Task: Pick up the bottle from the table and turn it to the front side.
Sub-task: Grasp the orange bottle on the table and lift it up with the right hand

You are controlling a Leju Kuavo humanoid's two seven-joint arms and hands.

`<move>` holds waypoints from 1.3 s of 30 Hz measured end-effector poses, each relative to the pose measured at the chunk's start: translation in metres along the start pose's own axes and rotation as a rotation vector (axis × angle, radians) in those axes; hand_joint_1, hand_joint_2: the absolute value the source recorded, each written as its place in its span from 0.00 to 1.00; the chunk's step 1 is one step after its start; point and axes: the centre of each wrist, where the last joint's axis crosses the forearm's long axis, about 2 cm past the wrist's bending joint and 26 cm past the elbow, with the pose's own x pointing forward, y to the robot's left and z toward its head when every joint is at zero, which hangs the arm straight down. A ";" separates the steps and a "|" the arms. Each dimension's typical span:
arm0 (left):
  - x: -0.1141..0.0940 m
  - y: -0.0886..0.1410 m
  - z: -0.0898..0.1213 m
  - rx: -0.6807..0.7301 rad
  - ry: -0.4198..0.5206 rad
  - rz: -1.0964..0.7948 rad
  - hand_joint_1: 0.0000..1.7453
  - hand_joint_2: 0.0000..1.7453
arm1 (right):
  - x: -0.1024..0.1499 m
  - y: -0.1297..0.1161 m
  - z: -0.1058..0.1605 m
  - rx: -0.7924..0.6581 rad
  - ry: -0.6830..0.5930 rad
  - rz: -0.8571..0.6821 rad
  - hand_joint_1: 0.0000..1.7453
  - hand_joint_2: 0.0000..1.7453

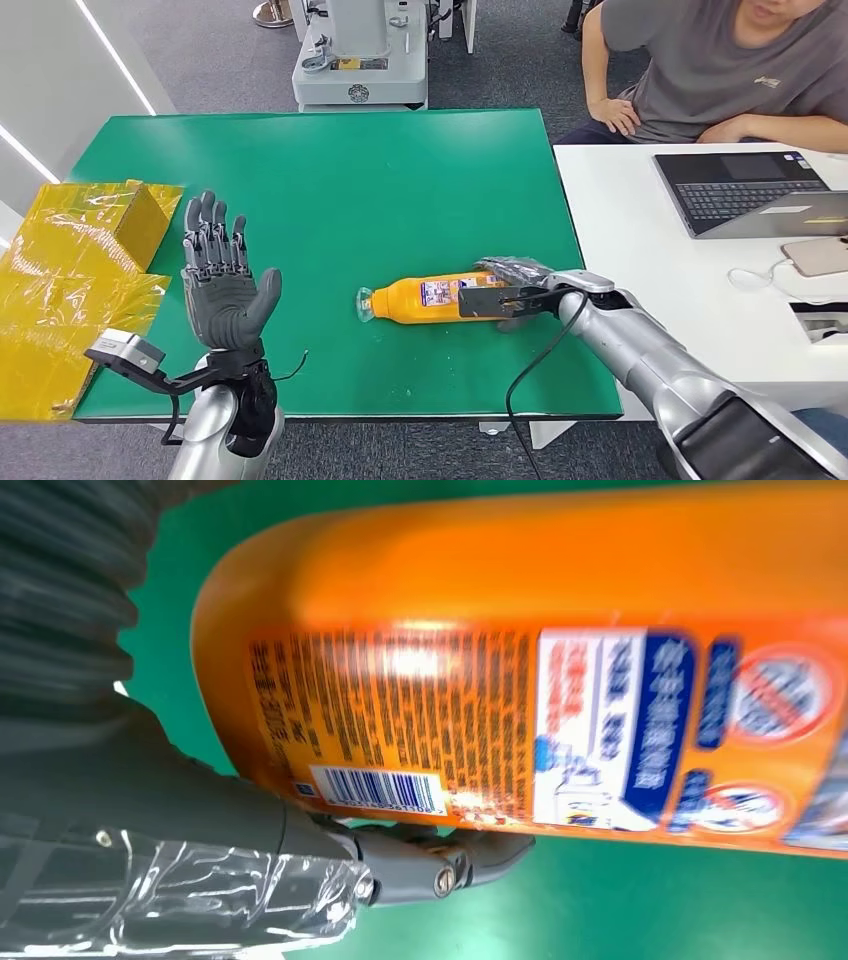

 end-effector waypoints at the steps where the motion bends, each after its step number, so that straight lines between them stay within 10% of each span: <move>1: 0.000 0.000 0.000 0.001 0.000 -0.001 0.00 1.00 | -0.001 0.001 0.000 -0.002 0.002 -0.001 0.85 1.00; 6: 0.000 0.001 0.000 0.007 0.001 -0.006 0.00 1.00 | -0.006 0.004 0.001 -0.016 -0.002 -0.011 1.00 1.00; 39: -0.003 0.007 0.019 0.026 0.011 -0.042 0.00 1.00 | 0.015 0.028 -0.012 -0.352 -0.172 0.000 1.00 1.00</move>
